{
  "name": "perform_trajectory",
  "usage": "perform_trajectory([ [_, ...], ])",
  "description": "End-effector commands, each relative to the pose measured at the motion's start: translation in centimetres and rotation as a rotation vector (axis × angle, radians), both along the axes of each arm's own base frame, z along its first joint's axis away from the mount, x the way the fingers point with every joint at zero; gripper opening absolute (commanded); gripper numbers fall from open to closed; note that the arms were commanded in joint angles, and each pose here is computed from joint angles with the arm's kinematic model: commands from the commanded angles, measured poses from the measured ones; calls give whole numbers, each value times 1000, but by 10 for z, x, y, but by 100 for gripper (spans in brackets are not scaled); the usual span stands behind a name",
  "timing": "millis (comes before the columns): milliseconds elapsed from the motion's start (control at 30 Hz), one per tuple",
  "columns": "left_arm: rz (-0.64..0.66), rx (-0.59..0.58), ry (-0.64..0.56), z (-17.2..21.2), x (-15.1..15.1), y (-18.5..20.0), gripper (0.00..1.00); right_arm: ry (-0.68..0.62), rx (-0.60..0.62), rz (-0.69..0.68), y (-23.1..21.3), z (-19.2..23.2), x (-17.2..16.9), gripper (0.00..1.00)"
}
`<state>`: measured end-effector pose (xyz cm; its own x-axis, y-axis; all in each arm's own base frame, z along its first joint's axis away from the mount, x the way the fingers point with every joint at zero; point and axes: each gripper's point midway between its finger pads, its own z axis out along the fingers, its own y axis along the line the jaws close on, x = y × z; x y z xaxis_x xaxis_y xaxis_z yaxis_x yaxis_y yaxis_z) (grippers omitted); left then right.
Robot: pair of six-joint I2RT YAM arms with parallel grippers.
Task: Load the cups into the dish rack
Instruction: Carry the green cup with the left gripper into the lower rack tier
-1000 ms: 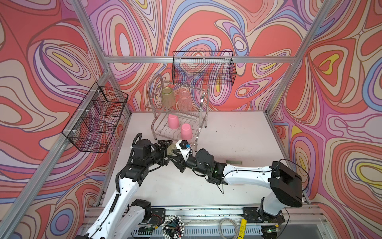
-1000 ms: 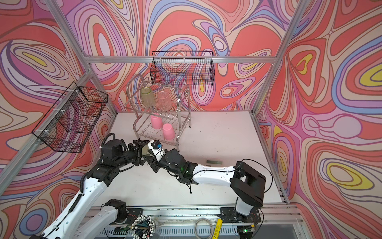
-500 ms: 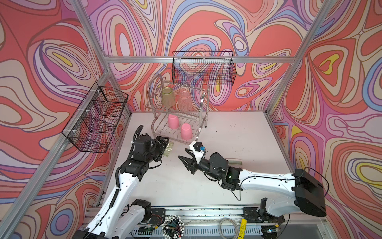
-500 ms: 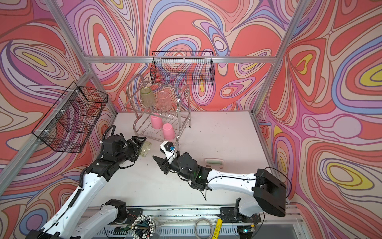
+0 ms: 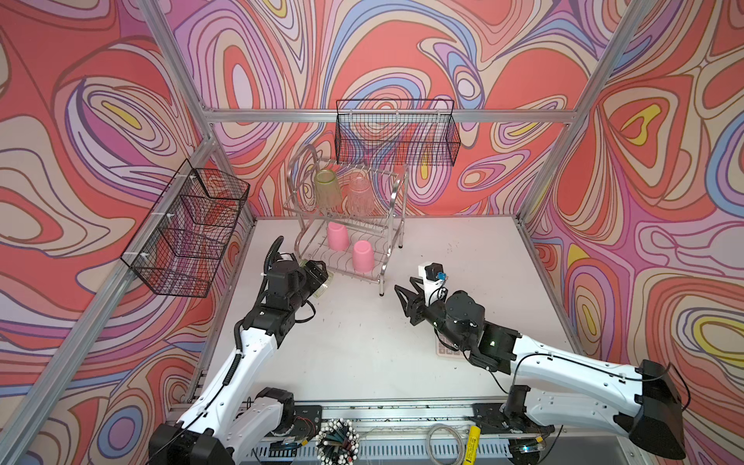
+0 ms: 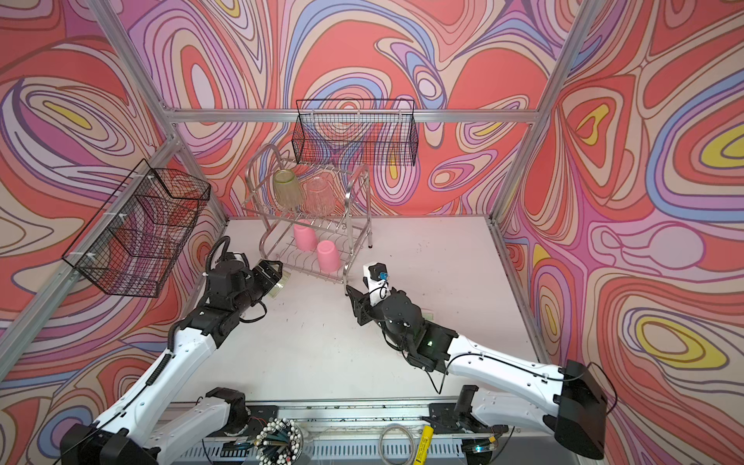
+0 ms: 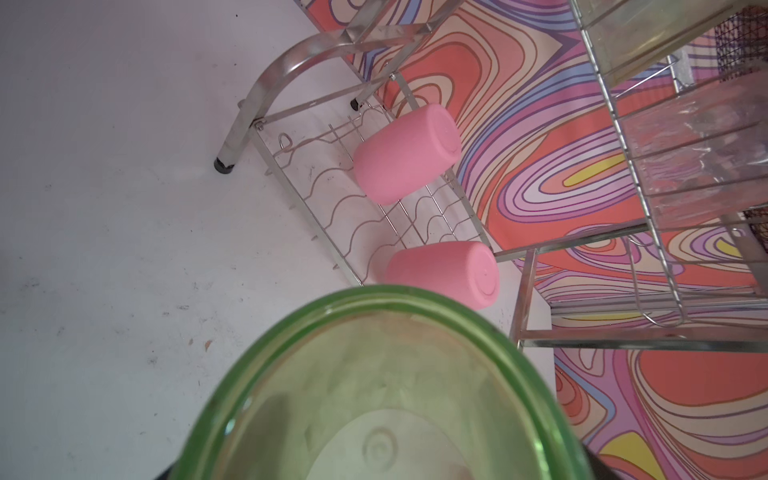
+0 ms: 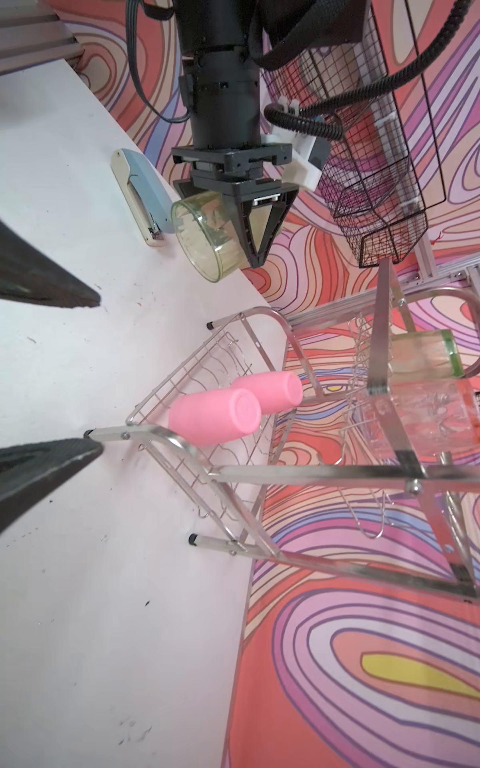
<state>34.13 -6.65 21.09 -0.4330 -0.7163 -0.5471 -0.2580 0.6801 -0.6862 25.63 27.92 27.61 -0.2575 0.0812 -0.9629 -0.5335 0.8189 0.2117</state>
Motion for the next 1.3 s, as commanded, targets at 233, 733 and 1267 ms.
perform_trajectory([
  [233,-77,204,-150,0,36,-8,67,16,-39,-99,-40,-10,4,52],
  [733,-206,433,-316,-3,79,-34,65,-22,-49,-148,-61,-8,10,52],
  [1267,-299,594,-389,-9,125,-53,67,0,-60,-187,-78,-26,21,52],
])
